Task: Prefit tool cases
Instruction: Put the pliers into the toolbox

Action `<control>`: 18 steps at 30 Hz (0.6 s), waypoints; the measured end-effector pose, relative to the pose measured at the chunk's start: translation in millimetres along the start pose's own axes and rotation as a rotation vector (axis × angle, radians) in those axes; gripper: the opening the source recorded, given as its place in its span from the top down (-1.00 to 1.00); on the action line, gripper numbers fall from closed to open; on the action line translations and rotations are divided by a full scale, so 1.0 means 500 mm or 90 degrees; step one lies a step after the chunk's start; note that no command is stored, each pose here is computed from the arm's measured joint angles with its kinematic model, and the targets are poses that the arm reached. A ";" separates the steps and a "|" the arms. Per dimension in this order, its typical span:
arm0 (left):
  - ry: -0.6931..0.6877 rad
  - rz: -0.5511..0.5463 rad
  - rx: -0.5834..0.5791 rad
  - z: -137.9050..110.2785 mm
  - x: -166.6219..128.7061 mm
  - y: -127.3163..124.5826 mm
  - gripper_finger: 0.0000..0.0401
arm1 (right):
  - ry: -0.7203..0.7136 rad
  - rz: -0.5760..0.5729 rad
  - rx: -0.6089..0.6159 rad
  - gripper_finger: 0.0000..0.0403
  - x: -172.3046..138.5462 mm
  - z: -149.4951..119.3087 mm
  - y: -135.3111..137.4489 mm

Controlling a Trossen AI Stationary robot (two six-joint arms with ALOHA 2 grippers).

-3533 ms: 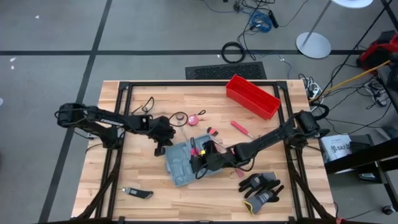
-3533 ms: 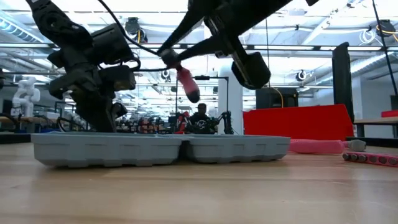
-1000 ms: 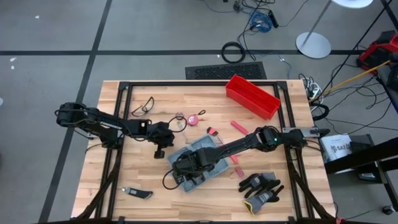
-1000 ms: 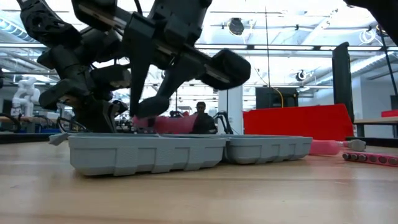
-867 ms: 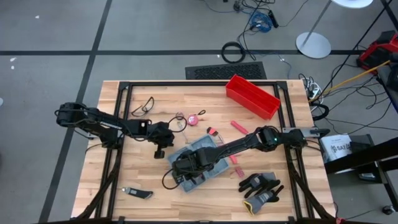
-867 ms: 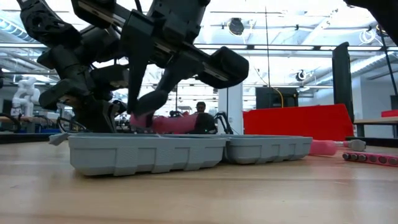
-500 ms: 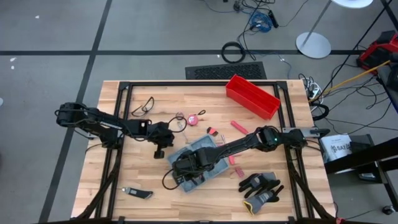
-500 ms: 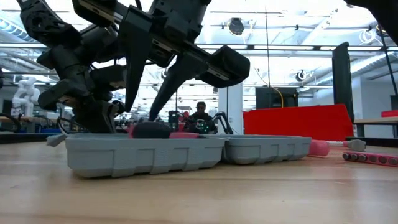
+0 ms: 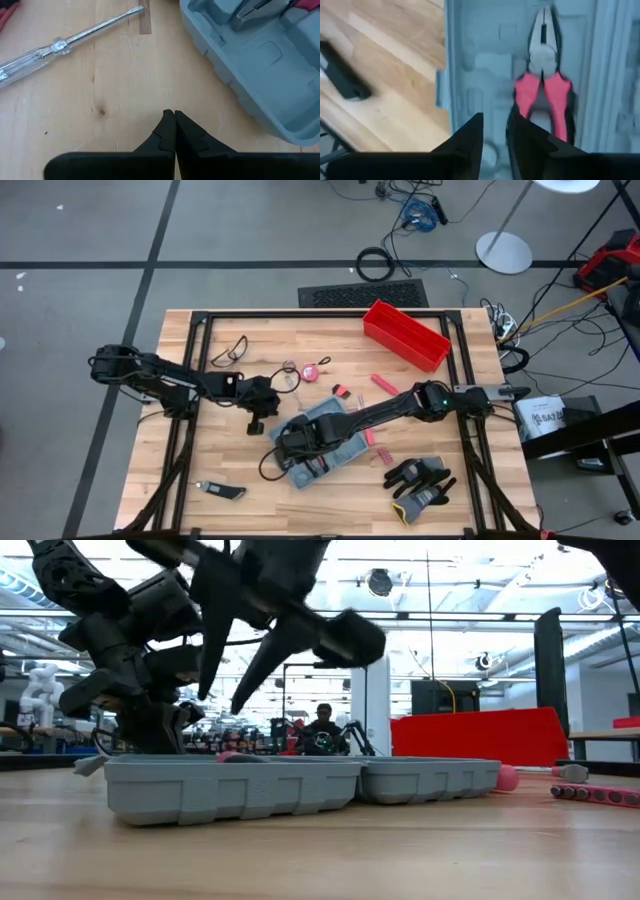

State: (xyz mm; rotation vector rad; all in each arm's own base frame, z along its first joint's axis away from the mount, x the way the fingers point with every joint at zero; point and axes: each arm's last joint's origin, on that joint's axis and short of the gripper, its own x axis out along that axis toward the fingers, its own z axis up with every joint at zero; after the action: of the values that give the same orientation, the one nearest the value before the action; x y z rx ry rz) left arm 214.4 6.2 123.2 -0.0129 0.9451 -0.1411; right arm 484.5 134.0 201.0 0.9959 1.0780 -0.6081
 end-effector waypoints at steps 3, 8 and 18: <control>0.001 0.000 0.000 0.000 0.000 0.000 0.99 | 0.001 -0.016 -0.019 0.69 0.022 0.006 -0.007; 0.002 0.000 -0.001 -0.001 0.000 0.000 0.99 | -0.003 -0.001 -0.052 0.97 0.036 0.015 -0.004; 0.002 0.000 -0.001 -0.001 0.000 0.000 0.99 | 0.001 -0.019 -0.048 1.00 0.037 0.017 -0.010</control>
State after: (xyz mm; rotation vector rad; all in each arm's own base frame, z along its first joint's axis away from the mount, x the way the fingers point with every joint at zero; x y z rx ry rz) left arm 214.1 6.2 123.0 -0.0139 0.9491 -0.1405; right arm 491.1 125.1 183.0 0.9174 1.1110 -0.5864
